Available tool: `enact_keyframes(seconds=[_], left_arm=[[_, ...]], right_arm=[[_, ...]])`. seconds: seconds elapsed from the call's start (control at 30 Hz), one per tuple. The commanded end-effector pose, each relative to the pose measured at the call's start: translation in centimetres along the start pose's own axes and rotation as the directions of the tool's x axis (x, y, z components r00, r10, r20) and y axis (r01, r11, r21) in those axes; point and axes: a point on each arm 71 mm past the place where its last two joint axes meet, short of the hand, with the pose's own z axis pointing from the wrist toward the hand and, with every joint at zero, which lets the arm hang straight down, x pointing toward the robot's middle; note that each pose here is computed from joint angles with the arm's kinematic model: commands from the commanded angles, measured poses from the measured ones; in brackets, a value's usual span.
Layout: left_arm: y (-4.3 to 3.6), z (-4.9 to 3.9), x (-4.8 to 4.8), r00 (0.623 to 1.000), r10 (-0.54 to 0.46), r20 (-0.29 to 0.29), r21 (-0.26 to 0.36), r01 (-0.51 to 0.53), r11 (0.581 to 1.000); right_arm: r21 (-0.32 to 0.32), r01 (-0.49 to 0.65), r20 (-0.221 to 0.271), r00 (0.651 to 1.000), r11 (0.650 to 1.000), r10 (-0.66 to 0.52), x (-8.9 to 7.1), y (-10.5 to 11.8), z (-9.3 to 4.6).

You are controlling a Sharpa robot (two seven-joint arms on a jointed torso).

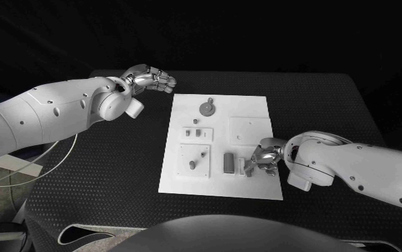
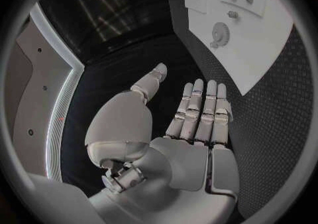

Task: Assemble the parts on the task board

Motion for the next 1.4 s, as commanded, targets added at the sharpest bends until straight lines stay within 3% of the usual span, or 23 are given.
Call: enact_keyframes(seconds=[0.03, 0.3, 0.53, 0.83, 1.4], left_arm=[[-0.15, 0.03, 0.15, 1.000, 0.000, -0.013, 0.009, 0.000, 1.000], [-0.15, 0.05, 0.17, 1.000, 0.000, -0.014, 0.009, 0.001, 1.000], [-0.18, 0.08, 0.23, 1.000, 0.000, -0.015, 0.010, 0.001, 1.000], [-0.17, 0.07, 0.22, 1.000, 0.000, -0.015, 0.009, 0.000, 1.000], [-0.15, 0.01, 0.16, 1.000, 0.000, -0.013, 0.009, 0.000, 1.000]], right_arm=[[-0.011, -0.019, 0.009, 1.000, 1.000, 0.019, 0.05, 0.20, 0.03], [-0.017, -0.026, 0.045, 0.999, 1.000, 0.027, -0.25, 0.17, 0.02], [-0.021, -0.025, 0.042, 0.999, 0.999, 0.026, -0.18, 0.39, 0.09], [-0.027, -0.023, -0.003, 1.000, 0.999, 0.022, 0.31, 0.89, 0.22], [-0.017, -0.029, 0.010, 1.000, 0.999, 0.029, 0.01, 0.77, 0.52]])
